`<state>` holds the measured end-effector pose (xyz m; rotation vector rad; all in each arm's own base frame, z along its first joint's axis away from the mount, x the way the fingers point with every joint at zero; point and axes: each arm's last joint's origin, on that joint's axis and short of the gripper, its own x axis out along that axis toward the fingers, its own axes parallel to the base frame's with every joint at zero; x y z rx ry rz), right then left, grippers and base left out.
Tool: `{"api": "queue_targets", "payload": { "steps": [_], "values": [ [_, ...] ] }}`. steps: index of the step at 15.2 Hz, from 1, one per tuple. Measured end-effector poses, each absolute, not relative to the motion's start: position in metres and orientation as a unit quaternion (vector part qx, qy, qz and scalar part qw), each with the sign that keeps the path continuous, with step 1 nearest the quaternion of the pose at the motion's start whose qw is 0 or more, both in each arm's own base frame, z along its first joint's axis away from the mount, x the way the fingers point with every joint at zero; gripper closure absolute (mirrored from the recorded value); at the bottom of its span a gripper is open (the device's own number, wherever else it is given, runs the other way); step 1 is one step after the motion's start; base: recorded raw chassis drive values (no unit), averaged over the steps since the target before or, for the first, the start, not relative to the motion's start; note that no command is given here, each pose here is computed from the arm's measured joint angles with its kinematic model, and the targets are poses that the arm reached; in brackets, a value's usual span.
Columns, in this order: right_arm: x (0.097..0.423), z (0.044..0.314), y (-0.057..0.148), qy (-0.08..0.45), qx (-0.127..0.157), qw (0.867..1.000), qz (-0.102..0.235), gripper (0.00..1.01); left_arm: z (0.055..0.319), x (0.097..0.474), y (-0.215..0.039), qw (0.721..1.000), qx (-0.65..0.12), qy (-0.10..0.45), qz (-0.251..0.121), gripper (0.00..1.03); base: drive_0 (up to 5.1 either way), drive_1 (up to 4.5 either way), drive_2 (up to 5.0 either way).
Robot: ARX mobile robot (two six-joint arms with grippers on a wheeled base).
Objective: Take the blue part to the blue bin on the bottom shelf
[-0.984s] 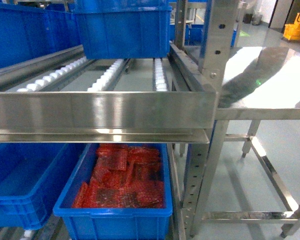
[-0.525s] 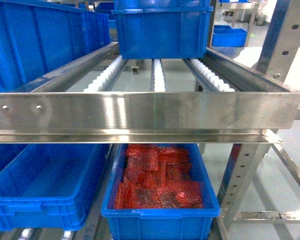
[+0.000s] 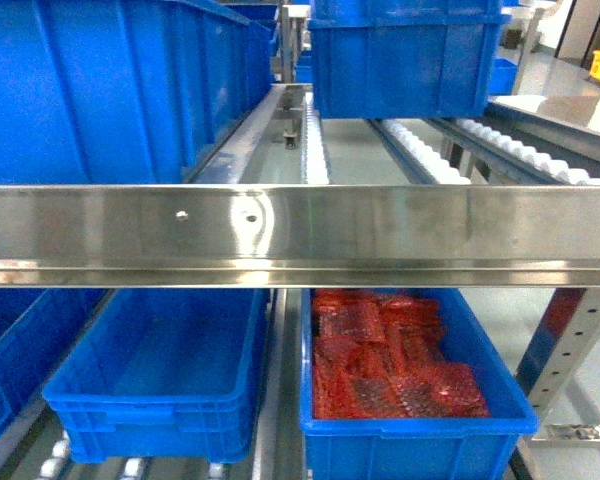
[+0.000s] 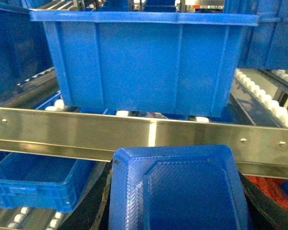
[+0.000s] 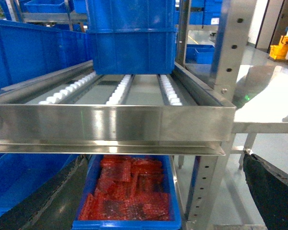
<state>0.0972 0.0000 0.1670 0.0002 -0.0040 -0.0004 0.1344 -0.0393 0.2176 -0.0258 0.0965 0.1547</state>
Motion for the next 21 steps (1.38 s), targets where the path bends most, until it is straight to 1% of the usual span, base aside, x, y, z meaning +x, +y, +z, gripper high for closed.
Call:
{"api": "queue_targets", "payload": {
  "steps": [4,21],
  "values": [
    [0.0972,0.1673,0.0001,-0.003,0.0,1.0,0.002,0.03,0.2174,0.1343,-0.0389,0.995,-0.012,0.049,0.081,0.59,-4.9,2.52,2.5],
    [0.0972,0.1671,0.0,-0.002,0.0,1.0,0.0,0.03,0.2181,0.1341,-0.0391,0.996,-0.014,0.046,0.078,0.59,0.0,0.0,0.0]
  ]
}}
